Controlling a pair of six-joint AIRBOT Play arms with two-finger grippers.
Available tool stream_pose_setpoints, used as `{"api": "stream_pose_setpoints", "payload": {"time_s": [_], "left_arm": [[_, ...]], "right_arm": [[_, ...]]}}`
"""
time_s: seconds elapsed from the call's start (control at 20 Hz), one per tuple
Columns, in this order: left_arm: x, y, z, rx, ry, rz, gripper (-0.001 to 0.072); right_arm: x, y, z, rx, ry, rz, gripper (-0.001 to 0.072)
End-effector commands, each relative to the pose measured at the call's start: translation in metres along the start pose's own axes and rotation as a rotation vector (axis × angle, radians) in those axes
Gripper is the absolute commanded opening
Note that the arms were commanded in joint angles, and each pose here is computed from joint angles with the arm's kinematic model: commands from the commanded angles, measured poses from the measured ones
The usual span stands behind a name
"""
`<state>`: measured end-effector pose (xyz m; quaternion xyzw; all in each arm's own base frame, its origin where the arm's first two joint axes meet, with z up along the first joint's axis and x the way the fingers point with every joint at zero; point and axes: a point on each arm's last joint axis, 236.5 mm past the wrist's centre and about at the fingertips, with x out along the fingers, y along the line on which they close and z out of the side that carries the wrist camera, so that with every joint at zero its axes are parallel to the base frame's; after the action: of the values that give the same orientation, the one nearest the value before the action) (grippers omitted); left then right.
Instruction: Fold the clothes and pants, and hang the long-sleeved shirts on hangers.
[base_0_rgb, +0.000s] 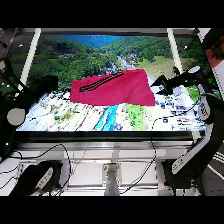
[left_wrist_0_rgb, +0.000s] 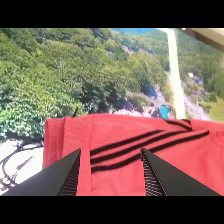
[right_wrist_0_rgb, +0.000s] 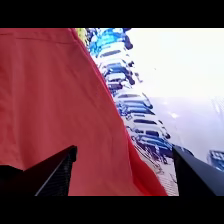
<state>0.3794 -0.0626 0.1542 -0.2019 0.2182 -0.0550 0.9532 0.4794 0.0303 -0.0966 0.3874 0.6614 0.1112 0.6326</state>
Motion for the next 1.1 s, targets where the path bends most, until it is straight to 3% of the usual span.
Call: {"api": "stream_pose_setpoints", "payload": {"time_s": [0.0,0.3,0.35,0.4,0.45,0.5,0.55,0.75,1.05], "left_arm": [[-0.008,-0.001,-0.003,0.011,0.017,0.001,0.0438],[-0.008,-0.001,-0.003,0.011,0.017,0.001,0.0438],[-0.008,-0.001,-0.003,0.011,0.017,0.001,0.0438],[-0.008,-0.001,-0.003,0.011,0.017,0.001,0.0438],[-0.008,-0.001,-0.003,0.011,0.017,0.001,0.0438],[-0.008,-0.001,-0.003,0.011,0.017,0.001,0.0438],[-0.008,-0.001,-0.003,0.011,0.017,0.0,0.0438],[-0.008,-0.001,-0.003,0.012,0.017,0.001,0.0437],[-0.008,0.0,-0.003,0.011,0.016,0.002,0.0436]], "right_arm": [[0.018,0.0,-0.005,0.001,0.048,-0.009,0.0693],[0.048,0.022,-0.023,-0.055,0.105,-0.027,0.0683],[0.049,0.024,-0.025,-0.06,0.109,-0.027,0.06],[0.049,0.026,-0.026,-0.064,0.113,-0.025,0.0451],[0.047,0.029,-0.025,-0.071,0.113,-0.023,0.0257],[0.041,0.034,-0.025,-0.086,0.115,-0.019,0.011],[0.034,0.04,-0.024,-0.105,0.116,-0.015,0.0009],[-0.028,0.053,0.004,-0.174,0.03,-0.034,0.0005],[-0.181,-0.058,0.041,0.072,-0.231,-0.142,0.0004]]}}
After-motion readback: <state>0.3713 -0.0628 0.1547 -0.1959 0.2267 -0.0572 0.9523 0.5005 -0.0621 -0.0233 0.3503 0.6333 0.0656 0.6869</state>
